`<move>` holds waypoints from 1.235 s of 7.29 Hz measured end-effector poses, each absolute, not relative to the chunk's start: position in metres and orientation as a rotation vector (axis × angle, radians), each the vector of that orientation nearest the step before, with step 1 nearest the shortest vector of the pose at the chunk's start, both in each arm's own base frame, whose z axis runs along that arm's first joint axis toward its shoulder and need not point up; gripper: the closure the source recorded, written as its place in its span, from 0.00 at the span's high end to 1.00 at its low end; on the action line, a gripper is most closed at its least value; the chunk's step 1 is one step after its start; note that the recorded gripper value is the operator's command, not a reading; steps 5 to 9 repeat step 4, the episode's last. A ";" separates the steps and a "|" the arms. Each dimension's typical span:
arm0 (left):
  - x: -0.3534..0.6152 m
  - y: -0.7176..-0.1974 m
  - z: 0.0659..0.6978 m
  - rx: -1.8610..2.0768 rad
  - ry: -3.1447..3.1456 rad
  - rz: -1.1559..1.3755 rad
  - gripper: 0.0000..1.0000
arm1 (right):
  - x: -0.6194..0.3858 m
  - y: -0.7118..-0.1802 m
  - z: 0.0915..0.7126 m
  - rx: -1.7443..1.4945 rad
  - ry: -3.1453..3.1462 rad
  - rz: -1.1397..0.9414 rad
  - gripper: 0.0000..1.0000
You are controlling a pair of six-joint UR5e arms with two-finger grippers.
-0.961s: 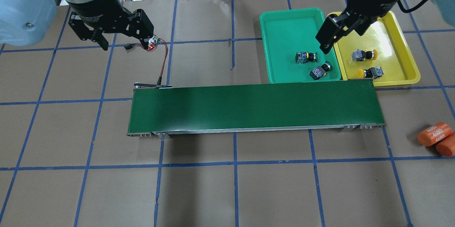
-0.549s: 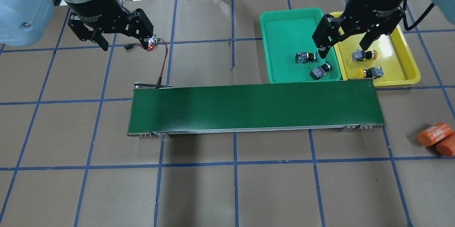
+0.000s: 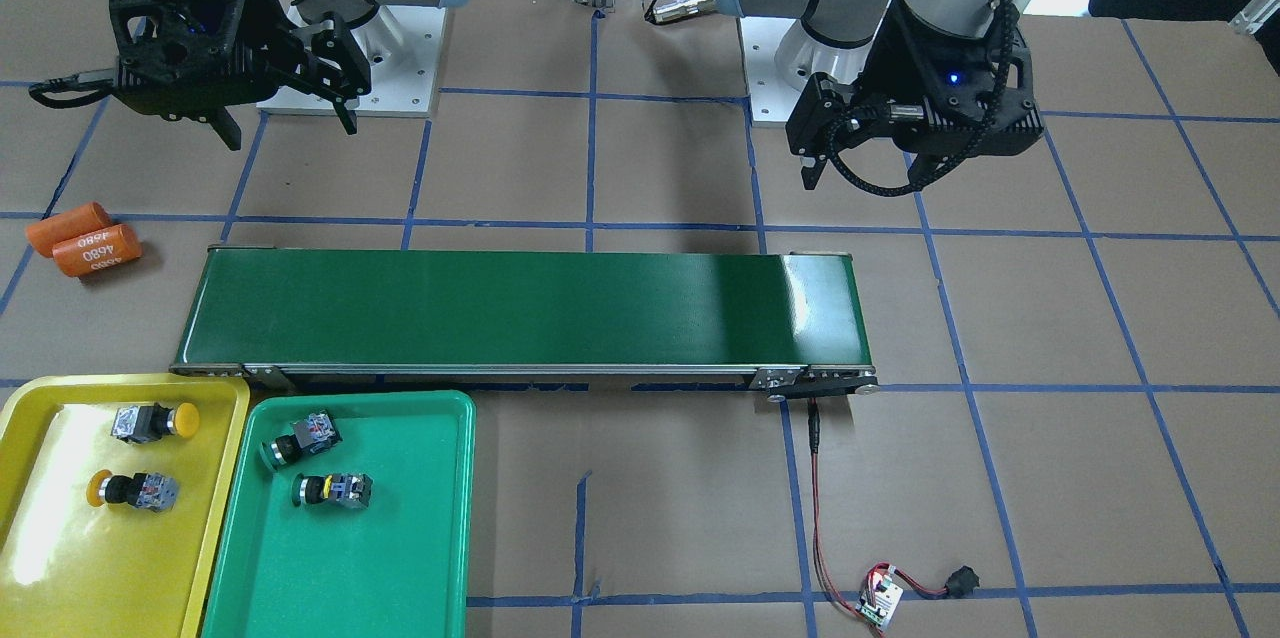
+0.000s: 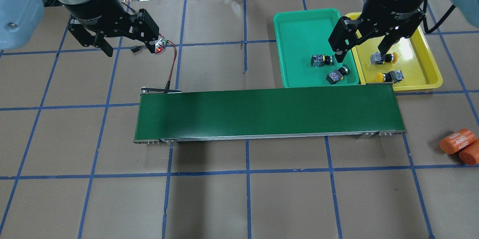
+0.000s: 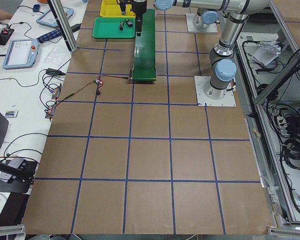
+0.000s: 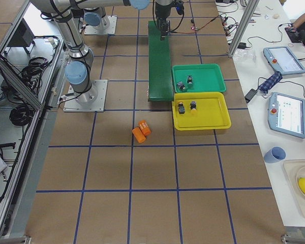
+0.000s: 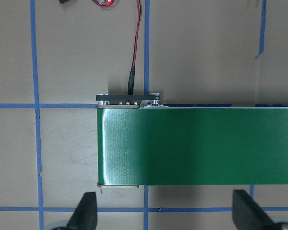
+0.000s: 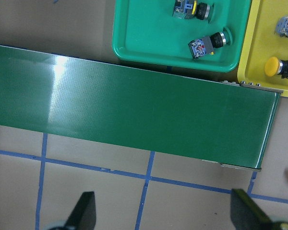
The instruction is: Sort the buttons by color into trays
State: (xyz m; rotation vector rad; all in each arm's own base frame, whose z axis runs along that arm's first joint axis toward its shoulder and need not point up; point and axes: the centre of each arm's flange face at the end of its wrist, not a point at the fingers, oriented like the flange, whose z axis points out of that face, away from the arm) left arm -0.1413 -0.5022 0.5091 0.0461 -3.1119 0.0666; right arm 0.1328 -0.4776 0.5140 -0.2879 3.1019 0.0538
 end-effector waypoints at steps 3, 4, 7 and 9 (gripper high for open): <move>-0.137 -0.500 0.511 0.039 -3.138 0.066 1.00 | 0.133 -0.478 0.513 -0.295 3.100 0.053 1.00; -0.136 -0.499 0.510 0.030 -3.139 0.055 1.00 | 0.133 -0.478 0.513 -0.296 3.103 0.052 1.00; -0.136 -0.499 0.510 0.030 -3.139 0.055 1.00 | 0.133 -0.478 0.513 -0.296 3.103 0.052 1.00; -0.136 -0.499 0.510 0.030 -3.139 0.055 1.00 | 0.133 -0.478 0.513 -0.296 3.103 0.052 1.00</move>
